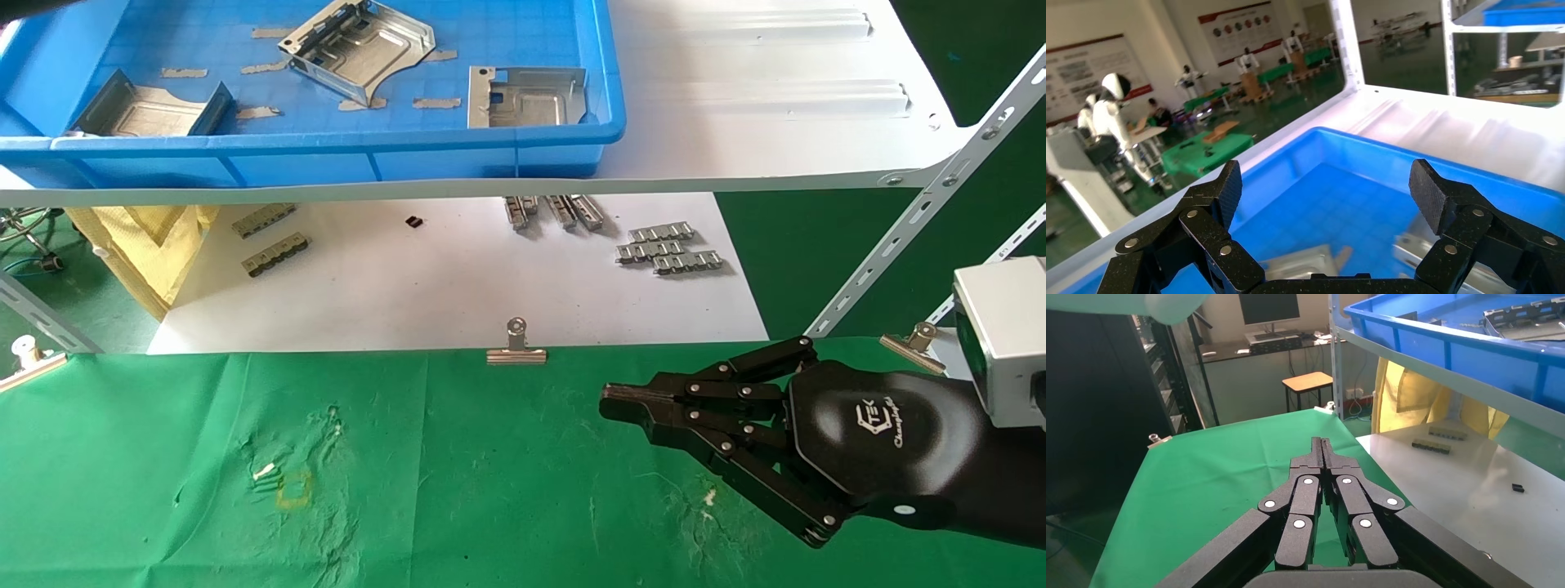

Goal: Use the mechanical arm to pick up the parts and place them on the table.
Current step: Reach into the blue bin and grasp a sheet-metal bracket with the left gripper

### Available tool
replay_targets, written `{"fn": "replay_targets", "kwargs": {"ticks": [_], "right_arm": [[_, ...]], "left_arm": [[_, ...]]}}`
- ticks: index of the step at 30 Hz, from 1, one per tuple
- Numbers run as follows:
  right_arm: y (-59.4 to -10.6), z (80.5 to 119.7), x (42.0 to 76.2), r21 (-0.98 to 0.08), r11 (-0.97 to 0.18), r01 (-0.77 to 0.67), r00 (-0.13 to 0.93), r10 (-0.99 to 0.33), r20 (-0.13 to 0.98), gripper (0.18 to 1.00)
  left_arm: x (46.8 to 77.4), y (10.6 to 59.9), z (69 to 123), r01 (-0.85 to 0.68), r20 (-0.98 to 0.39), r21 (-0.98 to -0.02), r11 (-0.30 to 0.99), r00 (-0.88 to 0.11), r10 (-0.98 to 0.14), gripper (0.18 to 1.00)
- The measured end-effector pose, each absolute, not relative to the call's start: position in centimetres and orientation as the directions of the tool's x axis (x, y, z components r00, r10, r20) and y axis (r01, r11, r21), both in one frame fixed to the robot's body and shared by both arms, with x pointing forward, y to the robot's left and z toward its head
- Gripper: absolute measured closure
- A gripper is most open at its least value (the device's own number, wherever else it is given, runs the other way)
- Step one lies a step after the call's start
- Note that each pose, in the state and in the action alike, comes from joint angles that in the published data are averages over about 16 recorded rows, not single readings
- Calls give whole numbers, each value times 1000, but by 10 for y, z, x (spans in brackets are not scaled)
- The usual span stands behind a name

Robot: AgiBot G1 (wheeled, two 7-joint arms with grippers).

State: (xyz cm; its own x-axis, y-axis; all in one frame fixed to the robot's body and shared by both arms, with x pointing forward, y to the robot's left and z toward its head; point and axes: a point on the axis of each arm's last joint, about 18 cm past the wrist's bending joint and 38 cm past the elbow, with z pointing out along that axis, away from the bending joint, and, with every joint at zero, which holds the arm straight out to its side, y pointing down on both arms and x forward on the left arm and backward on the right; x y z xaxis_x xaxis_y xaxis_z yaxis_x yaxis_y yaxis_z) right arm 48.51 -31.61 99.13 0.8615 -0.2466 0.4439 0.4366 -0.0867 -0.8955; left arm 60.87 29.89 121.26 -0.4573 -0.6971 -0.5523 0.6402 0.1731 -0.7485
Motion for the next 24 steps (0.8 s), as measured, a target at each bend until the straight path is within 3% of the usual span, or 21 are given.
{"fn": "replay_targets", "kwargs": {"ticks": [13, 24], "right_arm": [[-316, 991, 485, -895, -87, 437, 861, -247, 444, 987], [-316, 991, 485, -895, -87, 437, 861, -247, 444, 987]], "left_arm": [[668, 291, 1230, 490, -501, -822, 289, -382, -777, 184], [697, 290, 1220, 359, -503, -849, 388, -322, -802, 186]]}}
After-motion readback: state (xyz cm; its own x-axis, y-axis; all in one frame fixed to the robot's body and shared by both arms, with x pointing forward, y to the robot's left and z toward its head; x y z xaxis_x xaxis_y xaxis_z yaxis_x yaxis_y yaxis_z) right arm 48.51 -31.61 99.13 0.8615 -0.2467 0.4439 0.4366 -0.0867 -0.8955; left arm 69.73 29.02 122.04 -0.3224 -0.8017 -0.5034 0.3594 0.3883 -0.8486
